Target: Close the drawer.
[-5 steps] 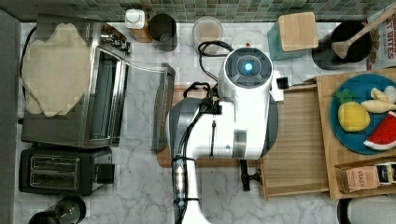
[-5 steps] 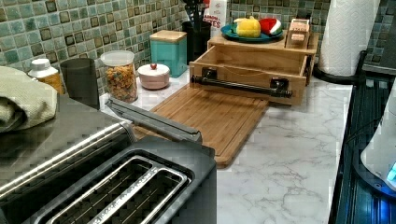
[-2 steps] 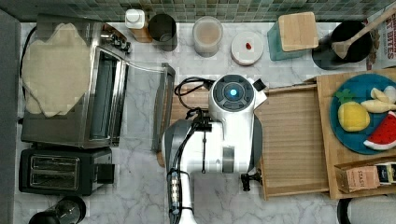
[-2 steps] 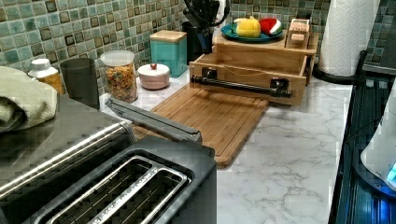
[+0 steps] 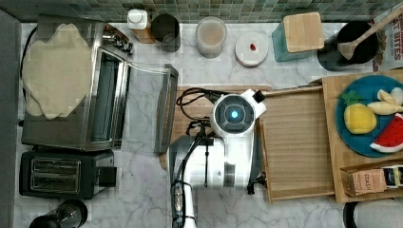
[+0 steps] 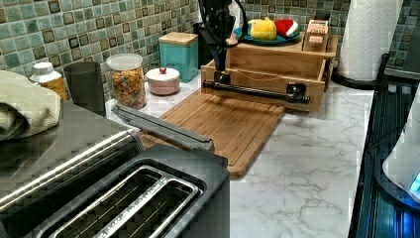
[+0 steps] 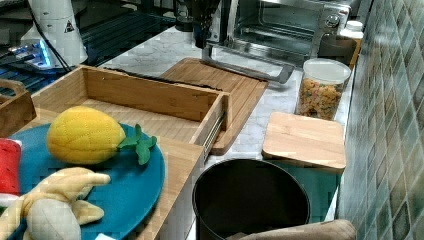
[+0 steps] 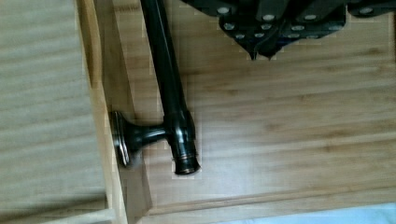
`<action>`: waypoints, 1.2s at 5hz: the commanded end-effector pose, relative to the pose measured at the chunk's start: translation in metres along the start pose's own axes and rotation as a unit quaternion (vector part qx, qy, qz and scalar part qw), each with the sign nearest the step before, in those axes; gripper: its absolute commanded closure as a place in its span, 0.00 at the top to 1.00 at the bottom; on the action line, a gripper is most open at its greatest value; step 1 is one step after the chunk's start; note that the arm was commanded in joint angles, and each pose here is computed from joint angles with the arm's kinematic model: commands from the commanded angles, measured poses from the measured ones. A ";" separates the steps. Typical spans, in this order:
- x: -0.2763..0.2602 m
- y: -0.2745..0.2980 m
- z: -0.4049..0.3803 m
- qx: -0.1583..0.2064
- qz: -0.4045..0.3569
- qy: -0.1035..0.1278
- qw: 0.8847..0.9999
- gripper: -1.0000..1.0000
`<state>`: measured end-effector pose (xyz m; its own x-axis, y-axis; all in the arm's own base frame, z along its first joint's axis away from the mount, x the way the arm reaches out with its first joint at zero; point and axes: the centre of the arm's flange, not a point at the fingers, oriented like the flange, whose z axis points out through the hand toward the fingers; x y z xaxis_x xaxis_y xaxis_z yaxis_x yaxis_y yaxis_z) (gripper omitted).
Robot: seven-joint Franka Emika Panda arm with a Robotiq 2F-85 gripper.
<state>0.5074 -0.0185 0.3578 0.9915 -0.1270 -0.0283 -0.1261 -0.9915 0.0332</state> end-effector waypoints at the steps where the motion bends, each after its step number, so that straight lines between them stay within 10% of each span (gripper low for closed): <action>1: -0.030 -0.025 0.025 -0.003 -0.034 -0.023 0.999 0.00; 2: -0.040 -0.008 0.054 -0.008 -0.058 0.008 0.998 0.00; 6: -0.035 0.048 0.098 -0.026 -0.083 -0.009 0.996 0.00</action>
<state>0.4658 -0.0263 0.2599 0.9949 0.0440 -0.0907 0.0502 -0.9965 0.0668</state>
